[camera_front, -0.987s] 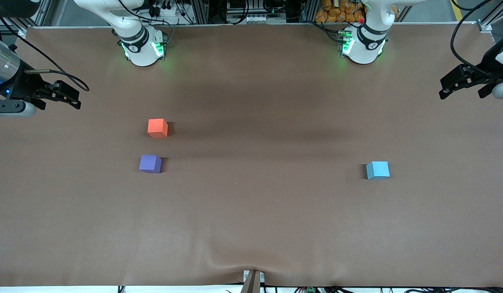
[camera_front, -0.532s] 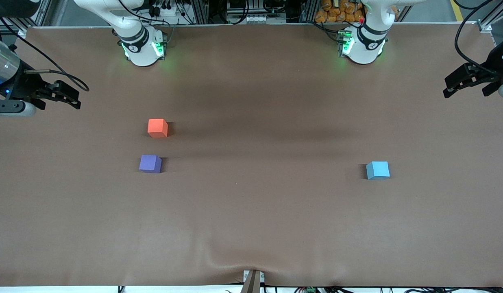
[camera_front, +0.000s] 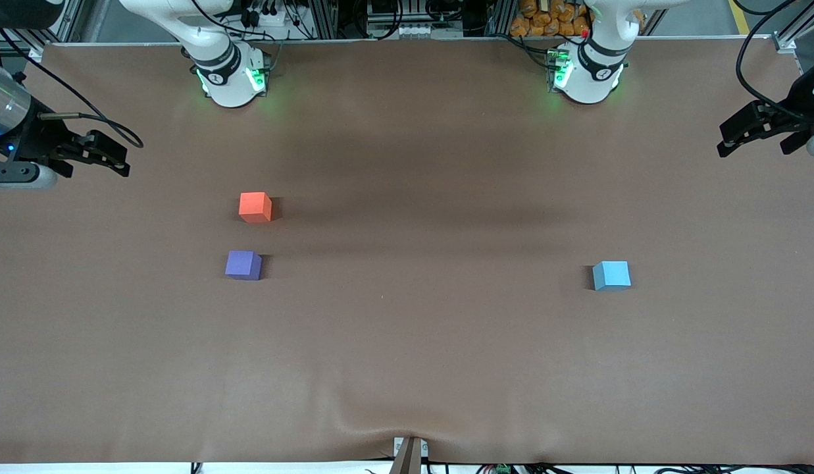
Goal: Place blue block between orange and purple blocks
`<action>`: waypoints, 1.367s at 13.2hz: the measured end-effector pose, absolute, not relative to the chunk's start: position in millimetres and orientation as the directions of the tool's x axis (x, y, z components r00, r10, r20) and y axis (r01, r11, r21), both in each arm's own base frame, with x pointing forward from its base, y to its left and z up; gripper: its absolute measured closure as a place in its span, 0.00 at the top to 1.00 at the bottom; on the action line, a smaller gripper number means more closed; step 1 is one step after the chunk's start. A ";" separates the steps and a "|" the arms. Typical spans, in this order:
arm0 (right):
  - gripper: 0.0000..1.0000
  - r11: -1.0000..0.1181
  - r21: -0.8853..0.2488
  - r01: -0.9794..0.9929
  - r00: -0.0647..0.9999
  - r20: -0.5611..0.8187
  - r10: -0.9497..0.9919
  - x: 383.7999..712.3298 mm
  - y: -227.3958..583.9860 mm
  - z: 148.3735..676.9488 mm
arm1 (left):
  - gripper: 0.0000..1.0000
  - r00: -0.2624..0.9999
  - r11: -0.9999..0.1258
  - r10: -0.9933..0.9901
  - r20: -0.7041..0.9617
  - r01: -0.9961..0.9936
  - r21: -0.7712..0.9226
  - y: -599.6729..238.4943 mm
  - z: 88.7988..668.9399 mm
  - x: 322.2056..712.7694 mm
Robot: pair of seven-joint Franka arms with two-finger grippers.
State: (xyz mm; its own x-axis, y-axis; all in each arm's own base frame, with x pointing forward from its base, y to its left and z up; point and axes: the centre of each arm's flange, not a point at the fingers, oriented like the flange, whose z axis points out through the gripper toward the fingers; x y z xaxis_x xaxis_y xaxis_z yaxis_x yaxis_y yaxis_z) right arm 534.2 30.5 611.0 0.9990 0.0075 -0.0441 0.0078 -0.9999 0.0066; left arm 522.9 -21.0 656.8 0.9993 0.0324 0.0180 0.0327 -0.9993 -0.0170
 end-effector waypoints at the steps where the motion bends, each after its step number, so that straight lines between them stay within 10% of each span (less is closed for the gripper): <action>1: 1.00 -1.000 0.007 0.008 0.999 -0.044 0.007 534.2 30.5 611.0 | 1.00 0.999 -0.999 0.032 0.018 0.033 -0.017 -21.0 656.9 522.8; 10: 1.00 -1.000 0.007 0.008 0.999 -0.044 0.007 534.2 30.4 611.0 | 1.00 0.999 -1.000 0.025 0.031 0.026 -0.016 -25.0 664.3 523.8; 18: 1.00 -1.000 0.007 0.006 0.999 -0.044 0.006 534.2 29.8 611.0 | 1.00 0.999 -1.000 0.024 -0.043 0.023 -0.010 -25.1 543.7 590.6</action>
